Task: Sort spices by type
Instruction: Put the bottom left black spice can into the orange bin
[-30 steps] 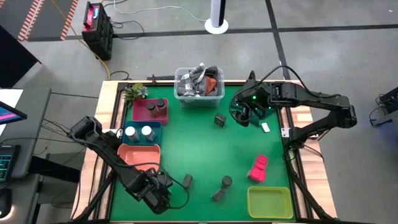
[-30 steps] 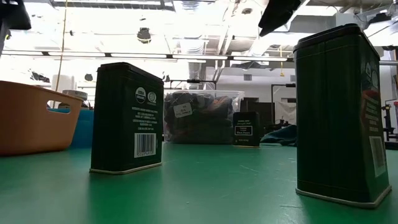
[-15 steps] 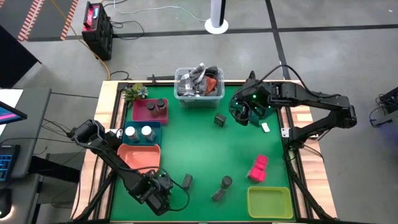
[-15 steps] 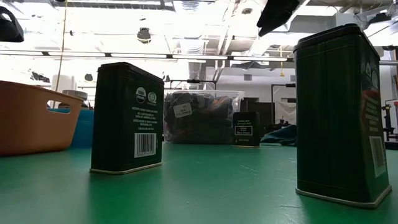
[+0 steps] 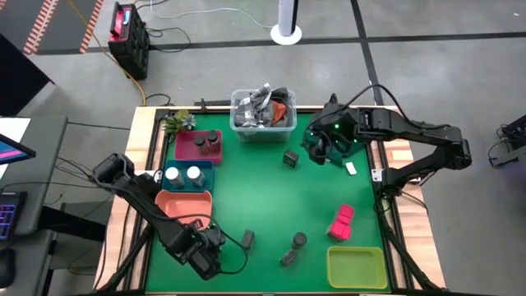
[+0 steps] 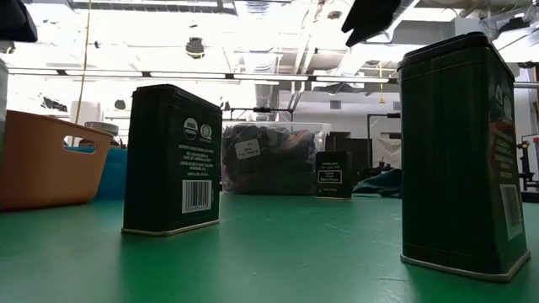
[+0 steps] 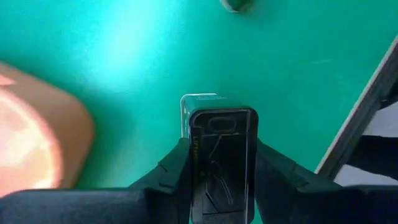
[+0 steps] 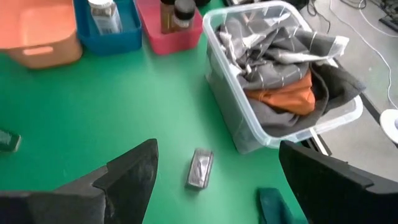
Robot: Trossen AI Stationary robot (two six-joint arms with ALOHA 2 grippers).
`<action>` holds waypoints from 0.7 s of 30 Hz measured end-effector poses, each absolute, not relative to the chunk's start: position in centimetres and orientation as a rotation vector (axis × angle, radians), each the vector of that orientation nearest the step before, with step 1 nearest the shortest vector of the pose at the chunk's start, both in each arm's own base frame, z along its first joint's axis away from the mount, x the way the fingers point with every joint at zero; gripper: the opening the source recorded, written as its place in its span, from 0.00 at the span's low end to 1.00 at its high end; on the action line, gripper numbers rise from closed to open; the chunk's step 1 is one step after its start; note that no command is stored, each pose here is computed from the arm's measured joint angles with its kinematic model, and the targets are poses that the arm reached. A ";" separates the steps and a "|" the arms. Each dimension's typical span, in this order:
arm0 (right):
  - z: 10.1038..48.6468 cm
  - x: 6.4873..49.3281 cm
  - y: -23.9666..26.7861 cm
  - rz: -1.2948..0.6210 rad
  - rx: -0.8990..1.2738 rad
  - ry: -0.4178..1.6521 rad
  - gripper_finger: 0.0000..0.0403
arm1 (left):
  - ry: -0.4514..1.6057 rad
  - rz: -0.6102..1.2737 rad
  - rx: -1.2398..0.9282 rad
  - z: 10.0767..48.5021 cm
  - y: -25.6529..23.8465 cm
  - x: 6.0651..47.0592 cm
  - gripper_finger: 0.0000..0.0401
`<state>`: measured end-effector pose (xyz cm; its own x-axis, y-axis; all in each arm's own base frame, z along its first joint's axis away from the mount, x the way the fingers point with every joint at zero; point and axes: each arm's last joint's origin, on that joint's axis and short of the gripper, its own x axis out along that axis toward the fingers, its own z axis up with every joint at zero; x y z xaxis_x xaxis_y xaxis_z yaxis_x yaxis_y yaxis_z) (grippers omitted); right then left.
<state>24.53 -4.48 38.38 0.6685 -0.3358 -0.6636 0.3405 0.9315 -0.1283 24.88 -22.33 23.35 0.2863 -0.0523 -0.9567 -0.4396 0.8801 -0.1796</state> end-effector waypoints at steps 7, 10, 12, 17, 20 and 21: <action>38.5 24.6 -4.6 -0.399 0.038 0.727 0.89 | 1.210 0.281 -0.430 27.3 -20.0 22.6 0.34; 38.5 24.6 -4.7 -0.406 0.056 0.715 0.89 | 1.135 0.301 -0.460 29.5 -18.5 21.3 0.33; 38.7 24.8 -4.7 -0.407 0.060 0.691 0.89 | 1.085 0.316 -0.470 31.0 -17.4 20.2 0.33; 39.0 25.0 -4.7 -0.413 0.084 0.645 0.89 | 1.073 0.443 -0.461 33.2 -14.2 16.9 0.33; 39.0 25.1 -4.7 -0.419 0.103 0.640 0.89 | 1.113 0.560 -0.450 33.6 -12.6 15.2 0.33; 39.0 25.1 -4.7 -0.420 0.108 0.638 0.89 | 1.118 0.586 -0.451 33.6 -12.2 14.8 0.33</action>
